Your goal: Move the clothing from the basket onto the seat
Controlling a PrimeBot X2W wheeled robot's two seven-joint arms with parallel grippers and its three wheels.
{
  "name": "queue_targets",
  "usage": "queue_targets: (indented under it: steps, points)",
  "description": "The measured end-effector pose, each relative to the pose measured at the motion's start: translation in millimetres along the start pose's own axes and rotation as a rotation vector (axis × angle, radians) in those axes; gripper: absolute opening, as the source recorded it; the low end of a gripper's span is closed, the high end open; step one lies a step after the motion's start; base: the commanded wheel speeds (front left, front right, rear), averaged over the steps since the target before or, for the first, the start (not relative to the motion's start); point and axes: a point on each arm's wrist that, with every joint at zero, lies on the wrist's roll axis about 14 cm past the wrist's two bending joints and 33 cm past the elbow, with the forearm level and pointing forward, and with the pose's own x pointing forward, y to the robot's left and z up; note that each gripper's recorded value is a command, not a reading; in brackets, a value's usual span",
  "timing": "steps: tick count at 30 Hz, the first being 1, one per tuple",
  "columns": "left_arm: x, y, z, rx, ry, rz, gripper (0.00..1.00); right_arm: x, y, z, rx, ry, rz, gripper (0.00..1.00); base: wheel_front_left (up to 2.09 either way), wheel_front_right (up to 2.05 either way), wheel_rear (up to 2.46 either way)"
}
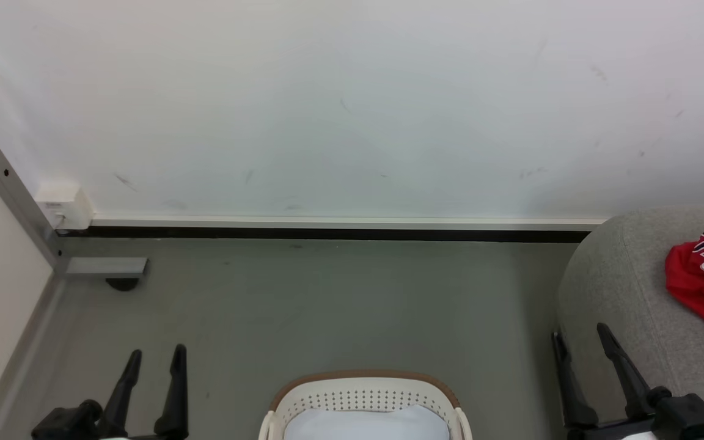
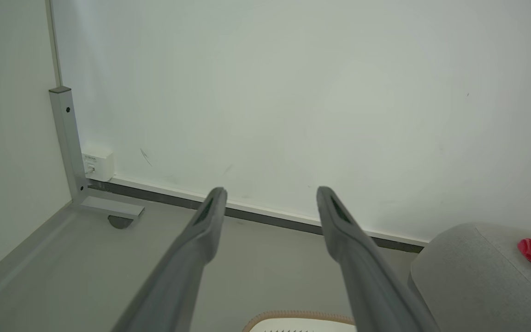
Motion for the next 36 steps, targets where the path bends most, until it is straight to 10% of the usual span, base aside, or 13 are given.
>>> queue_targets:
  steps: [32,33,36]
  points:
    - [4.8,-7.0,-3.1,0.007,0.012,-0.031,1.00,5.9,7.4,0.0,0.054,-0.004,0.016,1.00,0.00,0.00,0.00]
    - [3.8,-6.9,-5.7,0.003,0.020,-0.029,0.00,5.0,7.2,-2.3,0.054,0.003,0.015,0.00,0.00,0.00,0.00]
    - [-3.5,-7.3,-20.6,-0.011,0.064,-0.019,0.00,-2.9,5.4,-16.7,0.060,0.050,0.004,0.00,0.00,0.00,0.00]
